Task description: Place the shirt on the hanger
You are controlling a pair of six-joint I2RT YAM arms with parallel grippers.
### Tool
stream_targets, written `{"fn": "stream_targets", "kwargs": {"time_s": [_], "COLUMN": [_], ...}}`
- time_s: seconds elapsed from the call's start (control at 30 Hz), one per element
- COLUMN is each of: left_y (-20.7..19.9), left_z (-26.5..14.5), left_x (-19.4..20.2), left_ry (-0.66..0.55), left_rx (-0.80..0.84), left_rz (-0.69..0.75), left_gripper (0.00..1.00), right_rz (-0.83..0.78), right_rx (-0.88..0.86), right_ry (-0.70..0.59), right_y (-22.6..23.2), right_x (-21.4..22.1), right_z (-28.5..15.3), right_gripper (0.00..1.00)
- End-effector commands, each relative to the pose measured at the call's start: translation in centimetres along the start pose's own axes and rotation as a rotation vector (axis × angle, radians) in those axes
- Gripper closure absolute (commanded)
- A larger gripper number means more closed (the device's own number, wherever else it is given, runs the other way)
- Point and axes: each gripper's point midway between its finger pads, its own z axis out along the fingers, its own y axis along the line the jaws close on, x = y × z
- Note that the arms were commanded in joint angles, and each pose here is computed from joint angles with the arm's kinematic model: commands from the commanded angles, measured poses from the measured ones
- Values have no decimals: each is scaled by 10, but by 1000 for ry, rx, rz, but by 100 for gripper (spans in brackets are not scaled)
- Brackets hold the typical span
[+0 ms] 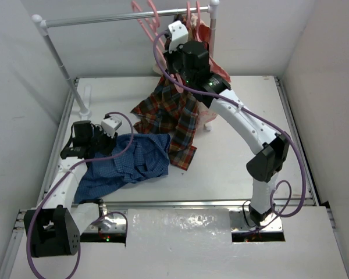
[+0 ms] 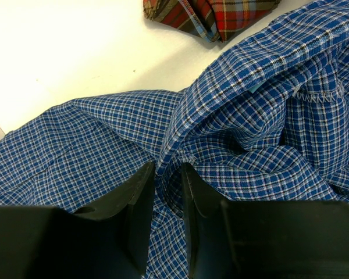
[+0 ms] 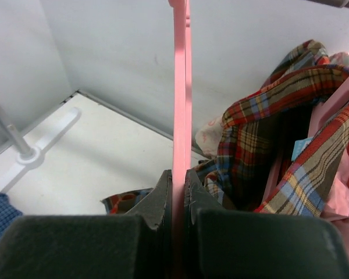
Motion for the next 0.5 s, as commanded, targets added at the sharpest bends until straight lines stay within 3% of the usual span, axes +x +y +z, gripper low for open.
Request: {"fn": "stream_targets", "kwargs": {"time_s": [0.0, 0.13, 0.2, 0.23, 0.3, 0.33, 0.47], "left_y": [5, 4, 3, 2, 1, 2, 3], "left_z": [-6, -8, -8, -8, -8, -8, -9], "left_x": [-19, -22, -23, -24, -24, -25, -25], "left_ry": [-64, -78, -79, -83, -85, -87, -90], "left_rx": [-22, -19, -12, -6, -3, -6, -16], "left_rz": [25, 24, 22, 23, 18, 18, 19], "left_gripper": [77, 79, 83, 88, 98, 100, 100], "right_rz": [17, 32, 46, 43, 33, 21, -32], "right_rx": [-43, -148, -182, -212, -226, -244, -268], "right_ry": [-65, -13, -37, 9, -45, -10, 93], "right_y": [2, 21, 24, 33, 33, 41, 39], "right_x": [-24, 6, -4, 21, 10, 36, 74], "right_z": [-18, -38, -59, -66, -94, -101, -141], "right_gripper": [100, 100, 100, 100, 100, 100, 100]}}
